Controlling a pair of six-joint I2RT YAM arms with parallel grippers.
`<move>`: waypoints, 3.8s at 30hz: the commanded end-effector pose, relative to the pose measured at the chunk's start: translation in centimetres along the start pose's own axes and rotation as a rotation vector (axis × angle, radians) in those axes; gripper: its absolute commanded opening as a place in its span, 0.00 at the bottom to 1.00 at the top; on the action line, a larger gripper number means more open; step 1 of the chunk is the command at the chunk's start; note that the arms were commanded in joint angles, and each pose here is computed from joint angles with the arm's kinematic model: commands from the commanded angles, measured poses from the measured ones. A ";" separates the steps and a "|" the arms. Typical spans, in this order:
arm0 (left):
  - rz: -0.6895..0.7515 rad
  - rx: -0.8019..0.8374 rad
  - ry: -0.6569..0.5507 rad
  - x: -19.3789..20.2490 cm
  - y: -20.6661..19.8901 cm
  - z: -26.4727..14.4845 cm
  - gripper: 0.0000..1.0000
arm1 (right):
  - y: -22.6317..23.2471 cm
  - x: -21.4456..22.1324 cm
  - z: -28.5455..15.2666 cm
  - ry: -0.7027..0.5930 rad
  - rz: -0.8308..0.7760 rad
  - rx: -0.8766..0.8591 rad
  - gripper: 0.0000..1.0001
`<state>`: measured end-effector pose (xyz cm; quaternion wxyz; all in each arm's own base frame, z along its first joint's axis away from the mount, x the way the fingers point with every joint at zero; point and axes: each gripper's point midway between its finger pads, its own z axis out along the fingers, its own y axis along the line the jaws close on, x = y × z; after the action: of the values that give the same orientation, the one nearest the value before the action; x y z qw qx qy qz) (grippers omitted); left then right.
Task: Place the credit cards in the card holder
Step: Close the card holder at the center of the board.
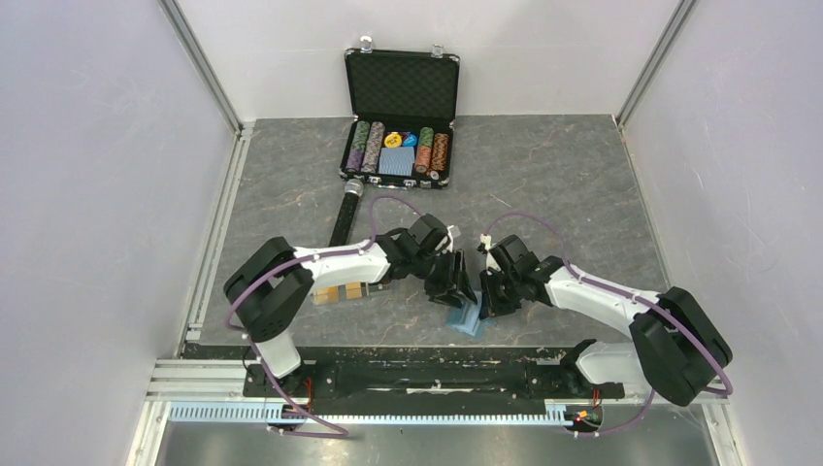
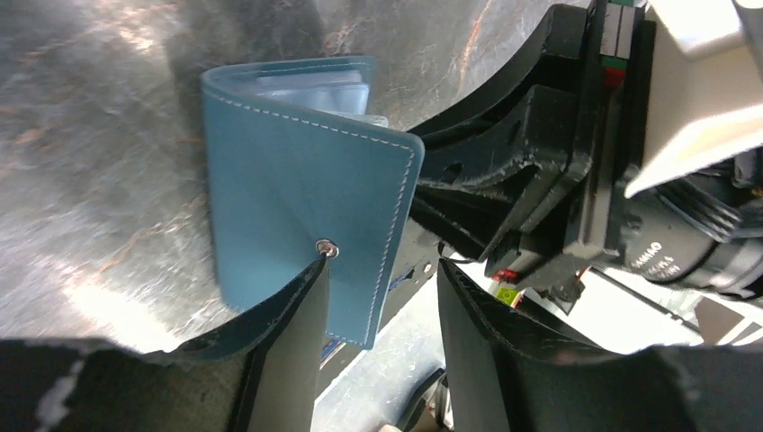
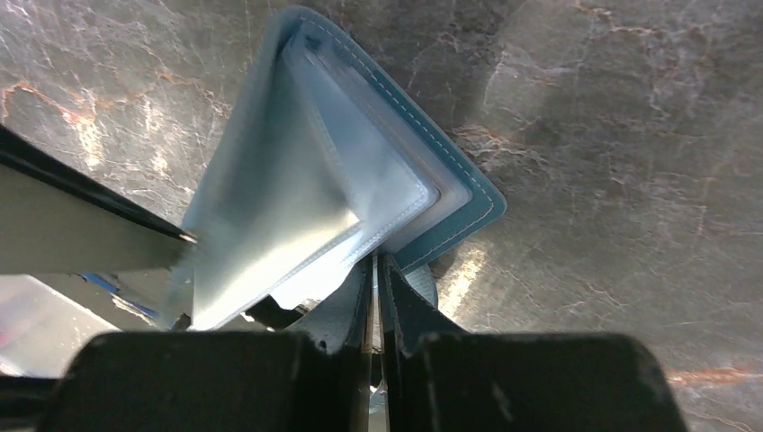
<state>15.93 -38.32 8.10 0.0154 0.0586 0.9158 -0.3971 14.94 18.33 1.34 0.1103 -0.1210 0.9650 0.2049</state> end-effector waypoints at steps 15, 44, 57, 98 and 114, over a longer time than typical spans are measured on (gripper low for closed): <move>-0.071 0.131 0.029 1.2 -1.2 3.6 0.56 | 1.2 -0.4 -0.7 -0.055 0.078 -0.052 0.12; -0.002 0.086 -0.032 0.9 -0.3 2.6 0.40 | -2.0 -3.8 0.5 -0.133 0.128 -0.016 0.08; 0.120 0.017 -0.020 1.5 -1.5 3.0 0.42 | -2.5 -3.2 0.5 -0.125 0.126 0.005 0.07; 0.140 -0.208 -0.097 -0.2 0.5 2.1 0.02 | -2.6 -2.1 0.7 -0.099 0.120 -0.006 0.08; 0.145 -0.279 -0.081 -0.3 2.0 2.8 0.02 | -2.2 -2.3 0.5 -0.102 0.086 -0.025 0.07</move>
<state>15.50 -38.72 4.39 0.0653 0.0837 0.9556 -0.2748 19.26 18.50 2.35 0.1694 -0.0527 0.9492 0.2600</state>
